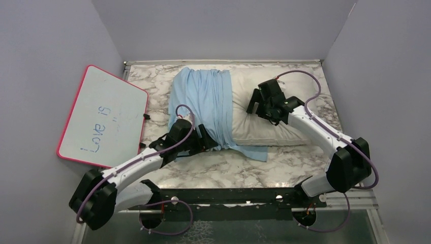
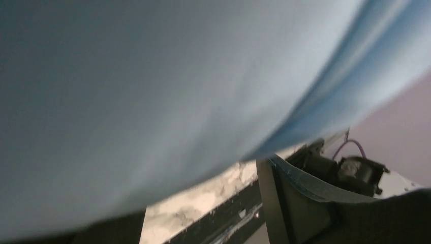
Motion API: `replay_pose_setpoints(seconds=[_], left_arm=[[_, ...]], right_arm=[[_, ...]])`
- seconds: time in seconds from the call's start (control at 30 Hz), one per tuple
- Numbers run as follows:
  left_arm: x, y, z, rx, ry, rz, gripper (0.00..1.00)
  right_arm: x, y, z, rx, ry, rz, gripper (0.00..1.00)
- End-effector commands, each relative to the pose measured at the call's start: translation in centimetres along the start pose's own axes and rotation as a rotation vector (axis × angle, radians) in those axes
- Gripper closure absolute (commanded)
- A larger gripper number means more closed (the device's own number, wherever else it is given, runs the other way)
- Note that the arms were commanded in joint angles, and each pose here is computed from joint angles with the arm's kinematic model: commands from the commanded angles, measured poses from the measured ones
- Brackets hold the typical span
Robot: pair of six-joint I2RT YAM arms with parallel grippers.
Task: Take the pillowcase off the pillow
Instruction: Remove the pillow from the pillowcase.
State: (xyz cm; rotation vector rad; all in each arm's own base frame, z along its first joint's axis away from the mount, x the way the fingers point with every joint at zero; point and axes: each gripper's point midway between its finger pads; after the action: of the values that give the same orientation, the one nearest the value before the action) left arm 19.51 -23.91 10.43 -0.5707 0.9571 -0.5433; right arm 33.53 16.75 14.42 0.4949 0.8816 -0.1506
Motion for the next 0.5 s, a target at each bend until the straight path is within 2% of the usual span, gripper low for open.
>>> replay_pose_setpoints(seconds=[0.0, 0.07, 0.17, 0.23, 0.47], left_arm=[[3.2, -1.0, 4.1, 0.034, -0.202, -0.002, 0.30], [4.2, -0.6, 4.4, 0.063, -0.217, 0.037, 0.46], [4.5, 1.4, 4.7, 0.109, -0.238, 0.166, 0.82], [3.4, 2.9, 4.9, 0.128, -0.258, 0.246, 1.00], [-4.8, 9.8, 4.2, 0.183, -0.341, 0.590, 1.00]], right_arm=[[0.9, -2.0, -4.4, 0.009, 0.145, -0.044, 0.00], [0.9, -2.3, -4.4, 0.013, 0.140, -0.049, 0.00], [1.0, -3.1, -4.1, 0.018, 0.127, -0.073, 0.00], [1.3, -3.8, -3.8, 0.020, 0.124, -0.090, 0.00], [2.5, -6.0, -2.9, 0.032, 0.130, -0.117, 0.00]])
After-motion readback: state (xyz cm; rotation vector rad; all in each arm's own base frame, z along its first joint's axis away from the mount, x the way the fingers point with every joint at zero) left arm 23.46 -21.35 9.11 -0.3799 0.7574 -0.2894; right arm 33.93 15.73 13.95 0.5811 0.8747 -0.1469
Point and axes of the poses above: each gripper's point midway between its finger pads, its own x axis out along the fingers, its own y axis along the line the jaws close on, z = x × y, and after that the axes turned 9 degrees about x, right-handed
